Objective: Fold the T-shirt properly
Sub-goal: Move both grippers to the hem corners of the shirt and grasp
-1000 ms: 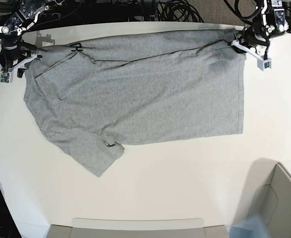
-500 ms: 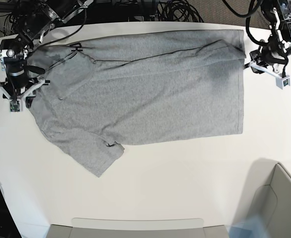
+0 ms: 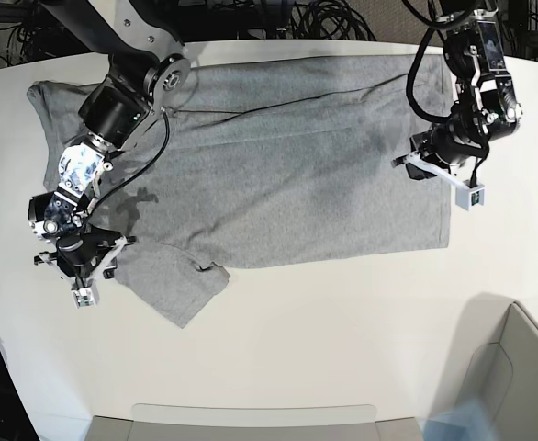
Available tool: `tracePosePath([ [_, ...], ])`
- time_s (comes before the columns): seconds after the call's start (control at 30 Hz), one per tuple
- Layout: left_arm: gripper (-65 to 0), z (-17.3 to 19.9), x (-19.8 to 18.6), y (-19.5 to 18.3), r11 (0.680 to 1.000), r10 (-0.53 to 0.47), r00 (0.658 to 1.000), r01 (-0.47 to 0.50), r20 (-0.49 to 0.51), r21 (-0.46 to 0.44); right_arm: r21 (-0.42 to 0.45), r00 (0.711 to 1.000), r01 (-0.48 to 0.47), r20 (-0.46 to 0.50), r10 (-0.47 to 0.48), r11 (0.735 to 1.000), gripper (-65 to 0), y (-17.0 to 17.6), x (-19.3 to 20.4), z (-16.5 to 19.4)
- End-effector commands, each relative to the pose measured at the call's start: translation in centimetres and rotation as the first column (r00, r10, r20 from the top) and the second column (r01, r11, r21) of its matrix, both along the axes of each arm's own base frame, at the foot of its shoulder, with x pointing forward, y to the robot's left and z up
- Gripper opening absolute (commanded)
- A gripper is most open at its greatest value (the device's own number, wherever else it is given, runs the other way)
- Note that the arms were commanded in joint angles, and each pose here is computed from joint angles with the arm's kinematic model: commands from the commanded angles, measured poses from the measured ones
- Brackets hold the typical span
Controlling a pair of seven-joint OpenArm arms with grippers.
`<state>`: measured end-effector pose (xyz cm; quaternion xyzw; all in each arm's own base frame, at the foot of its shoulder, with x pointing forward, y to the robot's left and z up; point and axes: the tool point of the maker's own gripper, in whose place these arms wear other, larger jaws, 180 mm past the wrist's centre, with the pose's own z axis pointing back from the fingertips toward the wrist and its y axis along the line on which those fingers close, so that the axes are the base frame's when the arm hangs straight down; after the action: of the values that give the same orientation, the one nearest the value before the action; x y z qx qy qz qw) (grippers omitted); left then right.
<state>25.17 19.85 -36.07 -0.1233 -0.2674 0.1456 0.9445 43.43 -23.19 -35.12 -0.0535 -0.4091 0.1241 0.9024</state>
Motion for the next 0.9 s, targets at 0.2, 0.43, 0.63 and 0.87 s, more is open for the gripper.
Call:
tracePosePath([
  [0.2, -60.7, 0.7, 0.3, 0.1, 1.000, -0.004, 1.000, 0.004, 0.017, 0.005, 0.018, 0.990, -0.110, -0.089, 0.111, 0.994, -45.8, 1.9, 0.7, -2.6],
  [0.43, -60.7, 0.6, 0.2, 0.2, 1.000, -0.010, 1.000, 0.009, 0.014, 0.009, -0.023, 0.983, -0.088, -0.166, 0.083, 0.996, -45.8, 0.7, -3.6, -5.5],
  [0.63, -60.7, 0.4, -0.6, 1.7, 0.998, -0.023, 1.000, 0.024, -0.014, 0.062, -0.086, 0.989, -0.031, -0.146, 0.018, 0.996, -45.8, -0.7, -7.6, -4.1],
  [0.87, -60.7, 0.7, -0.4, 2.4, 0.996, -0.023, 1.000, 0.024, -0.010, 0.083, -0.052, 0.999, -0.018, 0.046, 0.020, 0.998, -45.5, -0.6, -4.9, 1.6],
])
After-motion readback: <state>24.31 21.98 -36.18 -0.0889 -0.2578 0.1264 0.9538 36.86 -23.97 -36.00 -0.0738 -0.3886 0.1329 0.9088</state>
